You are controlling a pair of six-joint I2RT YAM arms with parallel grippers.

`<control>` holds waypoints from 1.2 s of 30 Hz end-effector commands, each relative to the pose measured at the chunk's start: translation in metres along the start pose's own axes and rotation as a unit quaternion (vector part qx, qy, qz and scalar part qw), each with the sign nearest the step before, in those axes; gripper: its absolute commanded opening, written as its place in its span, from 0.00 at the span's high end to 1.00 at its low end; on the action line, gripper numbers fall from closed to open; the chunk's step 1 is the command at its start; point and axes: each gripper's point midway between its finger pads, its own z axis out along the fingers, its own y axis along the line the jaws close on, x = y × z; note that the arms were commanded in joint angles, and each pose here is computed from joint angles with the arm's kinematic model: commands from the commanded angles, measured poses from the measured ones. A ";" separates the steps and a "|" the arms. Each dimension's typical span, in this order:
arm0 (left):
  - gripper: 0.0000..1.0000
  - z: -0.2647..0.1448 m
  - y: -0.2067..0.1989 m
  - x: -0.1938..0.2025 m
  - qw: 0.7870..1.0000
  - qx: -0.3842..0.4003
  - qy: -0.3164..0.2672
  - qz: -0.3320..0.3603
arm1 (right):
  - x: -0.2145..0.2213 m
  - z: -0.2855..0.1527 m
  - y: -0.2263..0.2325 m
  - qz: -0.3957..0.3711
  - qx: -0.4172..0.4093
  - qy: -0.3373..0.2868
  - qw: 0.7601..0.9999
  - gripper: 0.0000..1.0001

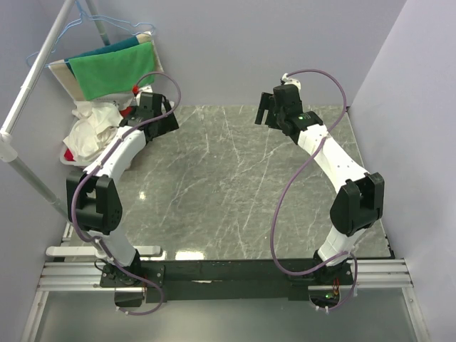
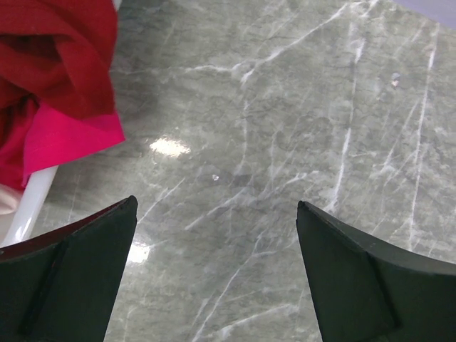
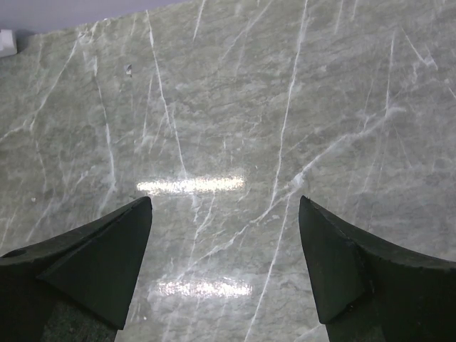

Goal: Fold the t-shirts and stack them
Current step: Grab the tshirt from the pile

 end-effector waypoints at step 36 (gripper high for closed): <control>0.17 -0.005 0.163 -0.086 0.947 -0.247 -0.096 -0.183 | 0.016 -0.001 -0.010 0.012 0.014 0.009 1.000 0.11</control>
